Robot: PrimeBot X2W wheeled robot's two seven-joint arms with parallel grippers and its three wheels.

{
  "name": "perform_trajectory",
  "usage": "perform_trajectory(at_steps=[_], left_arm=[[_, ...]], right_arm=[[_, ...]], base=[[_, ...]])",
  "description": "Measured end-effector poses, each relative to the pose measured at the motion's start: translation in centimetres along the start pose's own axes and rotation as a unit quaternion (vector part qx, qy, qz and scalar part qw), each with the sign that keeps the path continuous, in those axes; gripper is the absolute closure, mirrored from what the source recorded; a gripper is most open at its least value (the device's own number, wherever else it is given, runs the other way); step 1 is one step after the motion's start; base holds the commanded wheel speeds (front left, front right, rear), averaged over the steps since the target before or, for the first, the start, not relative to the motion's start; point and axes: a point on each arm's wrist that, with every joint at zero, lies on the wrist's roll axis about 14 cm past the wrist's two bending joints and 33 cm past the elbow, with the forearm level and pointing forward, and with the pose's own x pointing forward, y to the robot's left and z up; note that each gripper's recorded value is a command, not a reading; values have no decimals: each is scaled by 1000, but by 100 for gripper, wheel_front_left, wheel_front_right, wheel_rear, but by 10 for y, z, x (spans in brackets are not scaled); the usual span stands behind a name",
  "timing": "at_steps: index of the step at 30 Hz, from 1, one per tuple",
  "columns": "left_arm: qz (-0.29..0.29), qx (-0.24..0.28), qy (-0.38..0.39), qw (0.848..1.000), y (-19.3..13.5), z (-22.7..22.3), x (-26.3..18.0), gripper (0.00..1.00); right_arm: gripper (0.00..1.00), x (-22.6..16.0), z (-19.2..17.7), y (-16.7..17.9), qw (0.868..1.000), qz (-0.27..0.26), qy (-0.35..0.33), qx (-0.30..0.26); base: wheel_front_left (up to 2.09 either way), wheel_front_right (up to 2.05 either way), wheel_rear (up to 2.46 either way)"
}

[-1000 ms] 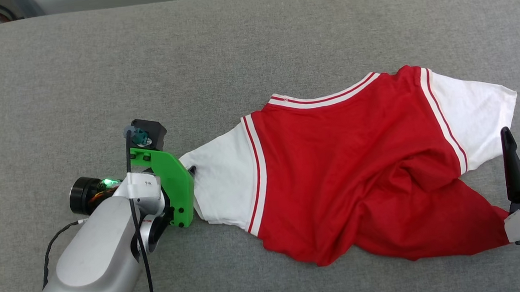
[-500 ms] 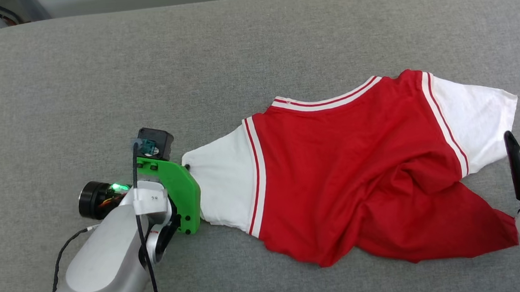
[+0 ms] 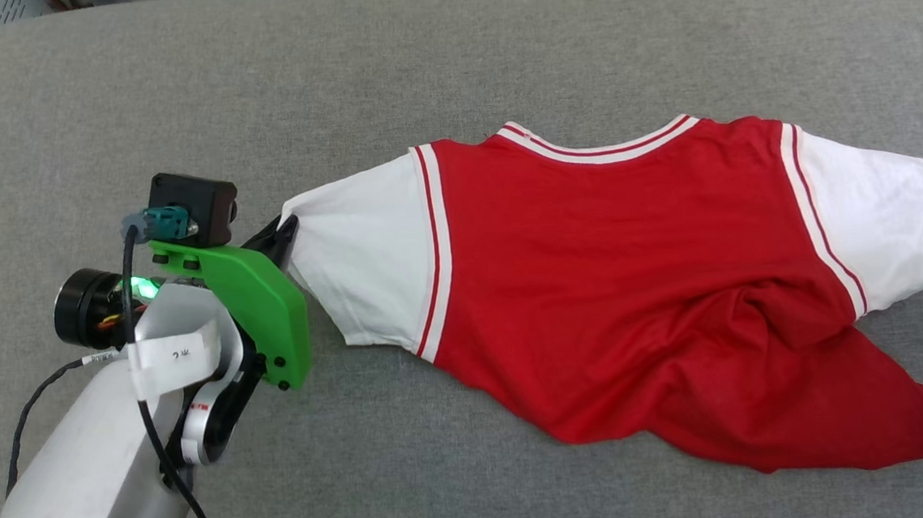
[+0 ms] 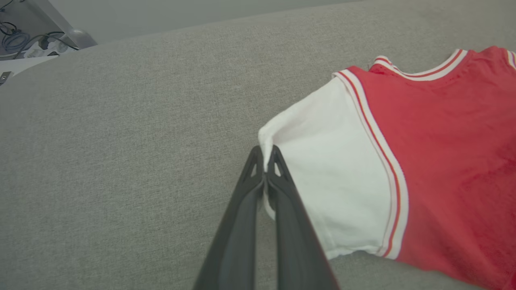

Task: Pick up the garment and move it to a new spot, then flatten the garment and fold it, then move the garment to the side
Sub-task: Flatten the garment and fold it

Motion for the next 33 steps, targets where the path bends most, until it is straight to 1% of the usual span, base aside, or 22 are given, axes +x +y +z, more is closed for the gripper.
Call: perform_trajectory(at_steps=[3, 6, 11, 16, 22, 24, 25, 30, 33], left_arm=[[-10, -1, 1, 1000, -5, 1, -5, 100], [-17, -4, 2, 1000, -9, -1, -8, 100], [-13, -14, 12, 1000, -9, -9, -9, 100], [-3, -19, 32, 999, -3, -25, -8, 100], [7, -24, 46, 999, 3, -36, -7, 100], [8, -24, 48, 999, 3, -37, -7, 100], [8, -24, 48, 998, 3, -37, -7, 100], [16, -26, 41, 999, 5, -35, -10, 100], [22, -28, 27, 999, 7, -30, -14, 100]], right_arm=[[0, 16, 3, -8, 999, -8, 42, -4], [0, 34, 7, -12, 998, -13, 62, -4], [0, 65, 1, -11, 995, -17, 98, 1], [0, 92, -12, 0, 991, -7, 133, -8], [0, 107, -27, 7, 985, 2, 170, -28], [77, 107, -30, 7, 984, 2, 176, -36], [100, 107, -31, 8, 983, 4, 176, -44], [100, 104, -27, 17, 988, 17, 146, -51], [100, 99, -12, 17, 993, 21, 104, -49]], base=[[0, 0, 0], [0, 0, 0], [0, 0, 0], [0, 0, 0], [0, 0, 0], [0, 0, 0], [0, 0, 0], [0, 0, 0], [0, 0, 0]])
